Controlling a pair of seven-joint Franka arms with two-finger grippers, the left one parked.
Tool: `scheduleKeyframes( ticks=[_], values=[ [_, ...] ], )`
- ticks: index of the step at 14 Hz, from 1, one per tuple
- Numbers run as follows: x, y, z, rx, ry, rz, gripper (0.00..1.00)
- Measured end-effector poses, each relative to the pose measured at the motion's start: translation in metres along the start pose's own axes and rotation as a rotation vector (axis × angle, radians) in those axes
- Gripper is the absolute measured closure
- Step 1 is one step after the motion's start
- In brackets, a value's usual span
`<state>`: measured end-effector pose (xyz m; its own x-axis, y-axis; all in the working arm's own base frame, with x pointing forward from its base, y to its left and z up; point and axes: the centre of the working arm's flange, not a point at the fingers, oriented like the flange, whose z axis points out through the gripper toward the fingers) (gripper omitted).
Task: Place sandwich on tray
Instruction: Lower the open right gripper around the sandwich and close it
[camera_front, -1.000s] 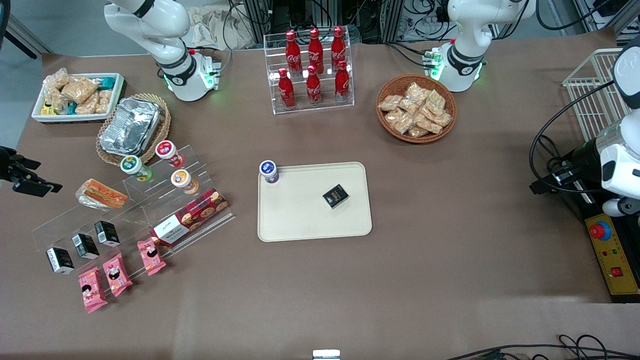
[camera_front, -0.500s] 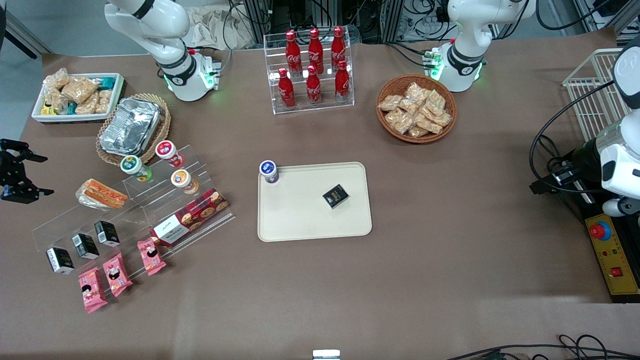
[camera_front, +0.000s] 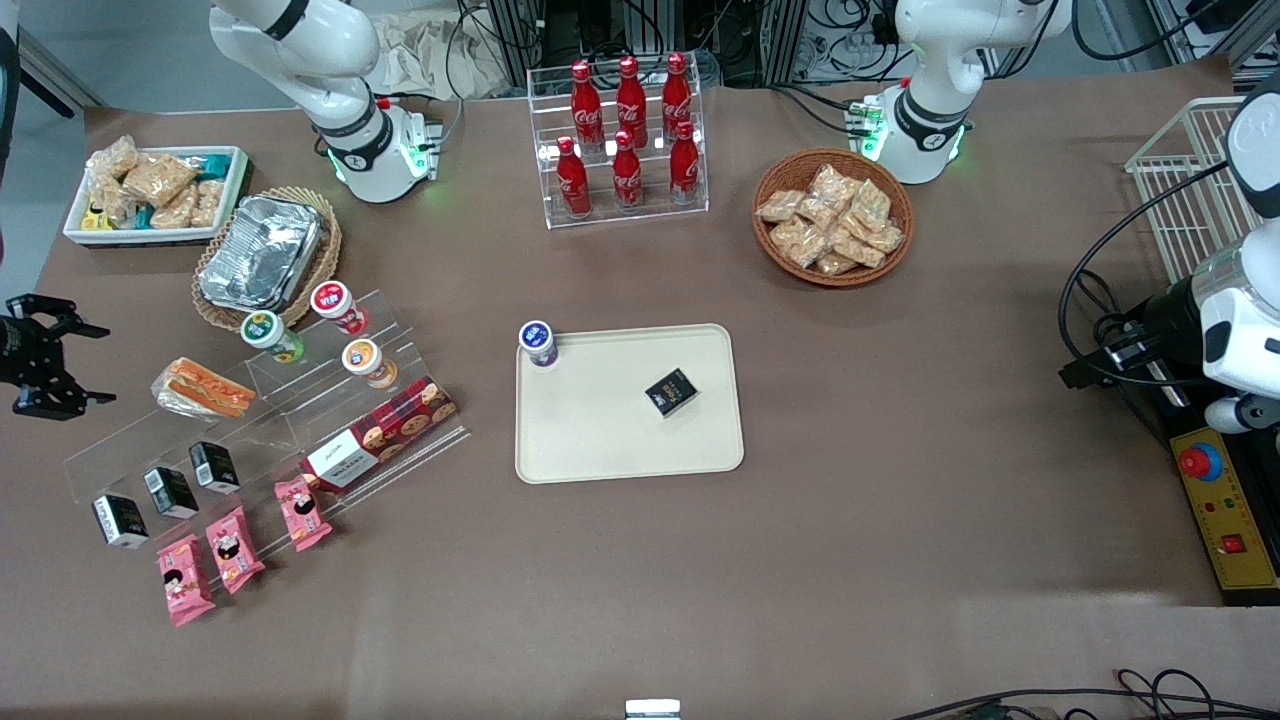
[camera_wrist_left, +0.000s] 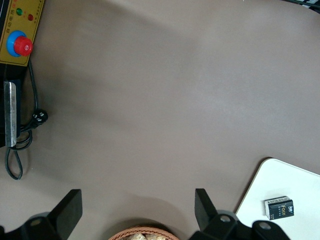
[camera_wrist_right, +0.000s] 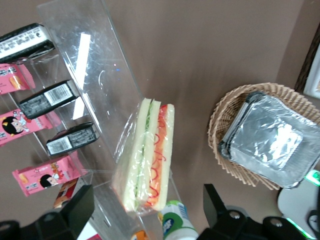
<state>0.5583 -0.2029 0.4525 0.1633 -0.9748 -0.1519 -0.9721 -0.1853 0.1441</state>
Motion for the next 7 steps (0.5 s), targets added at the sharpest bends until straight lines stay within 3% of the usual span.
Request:
scheduleKeyframes(
  ticks=[7],
  values=[
    [-0.021,-0.01,0.043,0.046,-0.004,0.087,0.03]
  ],
)
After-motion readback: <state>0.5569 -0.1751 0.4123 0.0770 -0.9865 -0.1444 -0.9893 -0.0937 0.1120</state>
